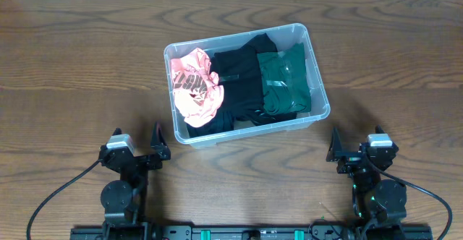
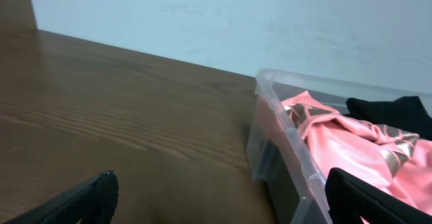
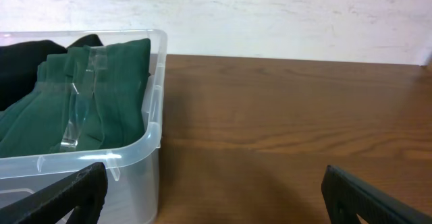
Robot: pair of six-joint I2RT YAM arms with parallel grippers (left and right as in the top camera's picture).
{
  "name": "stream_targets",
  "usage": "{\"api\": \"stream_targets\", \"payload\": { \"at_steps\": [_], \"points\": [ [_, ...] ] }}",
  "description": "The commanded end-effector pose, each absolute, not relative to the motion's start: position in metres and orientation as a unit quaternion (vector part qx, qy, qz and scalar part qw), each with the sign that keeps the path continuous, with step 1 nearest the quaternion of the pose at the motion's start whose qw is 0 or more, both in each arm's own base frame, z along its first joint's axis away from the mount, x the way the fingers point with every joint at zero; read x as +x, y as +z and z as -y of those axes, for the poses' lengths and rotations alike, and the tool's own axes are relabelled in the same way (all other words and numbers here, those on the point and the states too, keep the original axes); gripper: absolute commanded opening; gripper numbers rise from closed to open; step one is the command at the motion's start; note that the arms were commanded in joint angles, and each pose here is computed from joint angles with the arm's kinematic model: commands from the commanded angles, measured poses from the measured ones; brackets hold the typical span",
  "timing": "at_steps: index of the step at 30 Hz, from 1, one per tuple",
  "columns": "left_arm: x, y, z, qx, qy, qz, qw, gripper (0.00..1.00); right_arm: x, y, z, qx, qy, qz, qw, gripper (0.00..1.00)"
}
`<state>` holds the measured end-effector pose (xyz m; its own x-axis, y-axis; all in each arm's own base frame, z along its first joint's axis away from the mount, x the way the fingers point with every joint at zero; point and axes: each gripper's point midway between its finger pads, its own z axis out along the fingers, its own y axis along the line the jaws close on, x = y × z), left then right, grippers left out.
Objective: Pack container
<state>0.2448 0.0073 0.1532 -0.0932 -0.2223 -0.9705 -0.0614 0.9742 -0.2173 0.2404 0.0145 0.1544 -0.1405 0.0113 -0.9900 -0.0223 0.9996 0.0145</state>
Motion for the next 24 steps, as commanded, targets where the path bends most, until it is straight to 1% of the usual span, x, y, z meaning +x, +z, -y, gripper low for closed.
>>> {"api": "stream_targets", "payload": {
  "at_steps": [1, 17, 20, 24],
  "points": [
    [0.2438, 0.1371, -0.0037, -0.087, -0.057, -0.754, 0.649, 0.98, 0.2403, 0.1535, -0.0120, -0.007, 0.003, -0.755, 0.655, 0.99],
    [0.2439, 0.1372, -0.0022, -0.085, -0.059, -0.754, 0.649, 0.98, 0.2403, 0.1535, -0.0121, -0.007, 0.003, -0.755, 0.655, 0.99],
    [0.2439, 0.1372, -0.0022, -0.085, -0.059, -0.754, 0.649, 0.98, 0.2455, 0.1614, -0.0126, -0.003, 0.006, -0.732, 0.681, 0.99],
    [0.2439, 0.1372, -0.0022, -0.085, -0.059, -0.754, 0.649, 0.98, 0.2462, 0.1531, -0.0128, -0.005, 0.005, -0.742, 0.671, 0.99]
  ]
}}
